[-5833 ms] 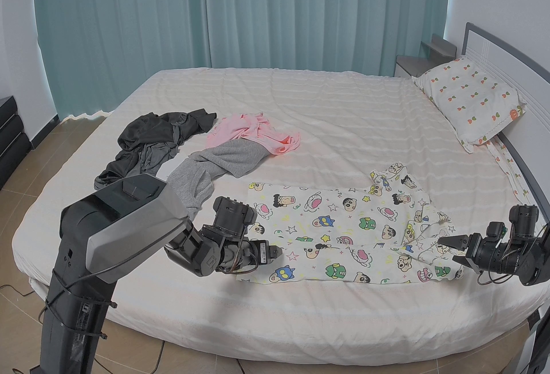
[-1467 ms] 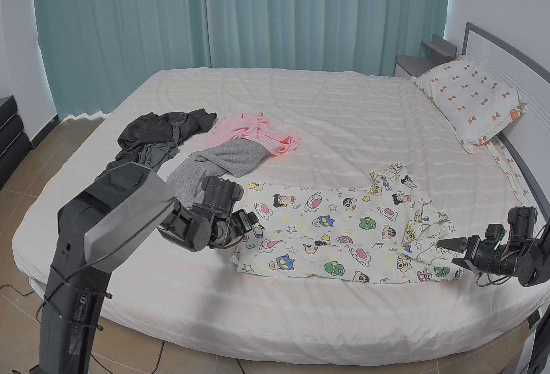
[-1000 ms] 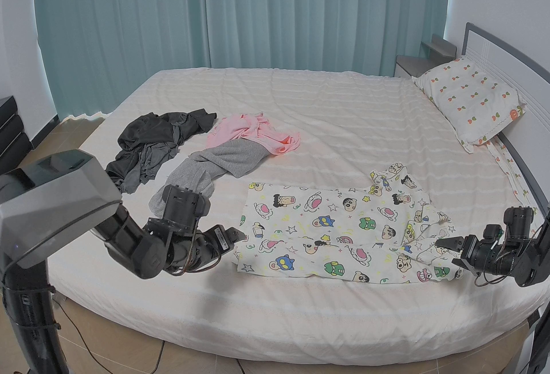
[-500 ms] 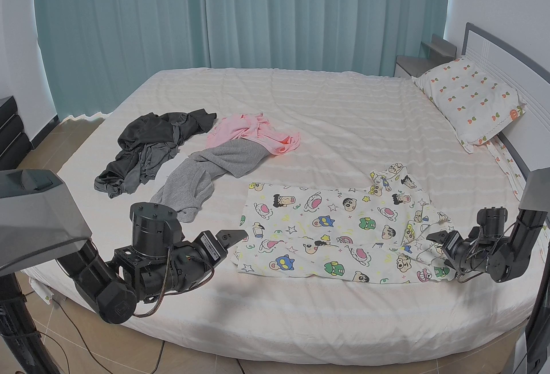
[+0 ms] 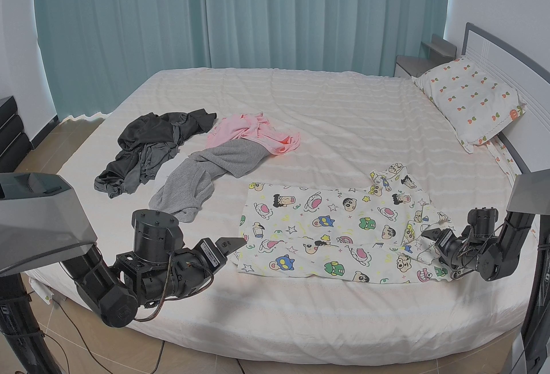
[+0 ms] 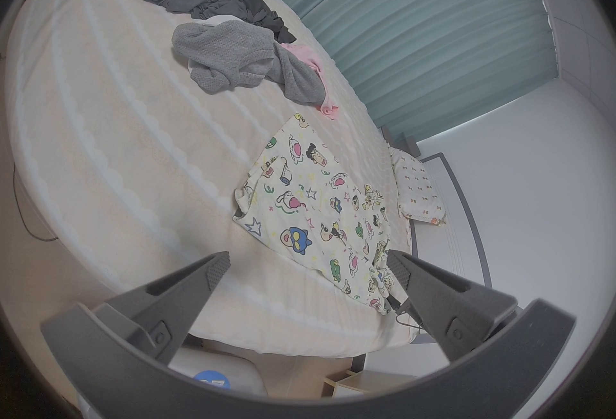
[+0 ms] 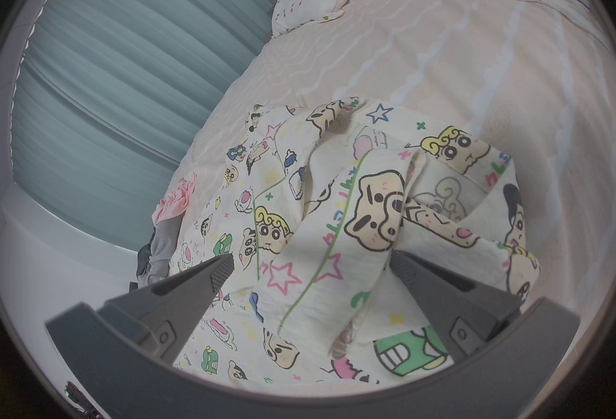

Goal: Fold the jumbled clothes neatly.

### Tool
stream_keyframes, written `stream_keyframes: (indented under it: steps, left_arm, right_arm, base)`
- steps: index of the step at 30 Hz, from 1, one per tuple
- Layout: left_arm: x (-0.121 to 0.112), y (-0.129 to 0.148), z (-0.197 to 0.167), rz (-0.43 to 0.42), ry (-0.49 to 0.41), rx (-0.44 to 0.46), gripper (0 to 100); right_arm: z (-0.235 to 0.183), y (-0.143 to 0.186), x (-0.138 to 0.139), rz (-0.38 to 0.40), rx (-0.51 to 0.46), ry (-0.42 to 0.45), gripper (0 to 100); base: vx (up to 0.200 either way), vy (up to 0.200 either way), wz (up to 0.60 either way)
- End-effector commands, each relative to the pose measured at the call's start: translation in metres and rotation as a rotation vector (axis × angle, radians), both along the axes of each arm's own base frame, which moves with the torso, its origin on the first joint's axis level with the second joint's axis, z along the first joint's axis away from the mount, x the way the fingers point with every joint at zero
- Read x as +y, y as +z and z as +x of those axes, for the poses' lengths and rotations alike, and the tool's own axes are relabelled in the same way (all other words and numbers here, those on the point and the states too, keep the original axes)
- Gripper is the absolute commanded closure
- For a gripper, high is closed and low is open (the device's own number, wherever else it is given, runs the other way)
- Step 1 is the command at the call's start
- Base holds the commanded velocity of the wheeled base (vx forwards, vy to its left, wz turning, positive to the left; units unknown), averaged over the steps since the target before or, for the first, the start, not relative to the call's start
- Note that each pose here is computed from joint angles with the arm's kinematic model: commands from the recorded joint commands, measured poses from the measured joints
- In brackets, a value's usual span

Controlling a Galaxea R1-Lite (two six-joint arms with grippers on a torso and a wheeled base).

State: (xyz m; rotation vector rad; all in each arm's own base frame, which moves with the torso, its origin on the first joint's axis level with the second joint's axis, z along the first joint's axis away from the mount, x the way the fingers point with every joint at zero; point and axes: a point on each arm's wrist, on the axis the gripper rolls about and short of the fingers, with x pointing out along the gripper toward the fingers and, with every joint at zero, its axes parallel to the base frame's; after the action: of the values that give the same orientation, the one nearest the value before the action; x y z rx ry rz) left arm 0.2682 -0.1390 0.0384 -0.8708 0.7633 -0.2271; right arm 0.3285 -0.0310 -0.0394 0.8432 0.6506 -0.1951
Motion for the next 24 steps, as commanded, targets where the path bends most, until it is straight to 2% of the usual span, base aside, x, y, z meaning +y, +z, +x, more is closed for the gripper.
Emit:
stream_keyframes:
  steps: [1, 13, 23, 24]
  left_arm:
    - [-0.001, -0.007, 0.002, 0.007, 0.001, 0.018, 0]
    - [-0.001, -0.007, 0.002, 0.01, 0.001, 0.019, 0]
    - [0.0, -0.009, 0.0, 0.015, 0.001, 0.027, 0]
    - [0.0, -0.009, 0.0, 0.014, 0.001, 0.026, 0]
  right_arm:
    - [0.001, -0.007, 0.0, 0.002, 0.016, -0.001, 100]
    - [-0.009, 0.005, 0.002, 0.003, 0.004, 0.001, 100]
    - [-0.021, 0.006, 0.002, -0.006, 0.035, 0.004, 100]
    - [-0.022, 0.005, 0.002, -0.009, 0.038, 0.005, 0]
  base:
    - [0.0, 0.0, 0.0]
    - [0.0, 0.0, 0.0]
    - [0.0, 0.0, 0.0]
    - [0.0, 0.0, 0.0]
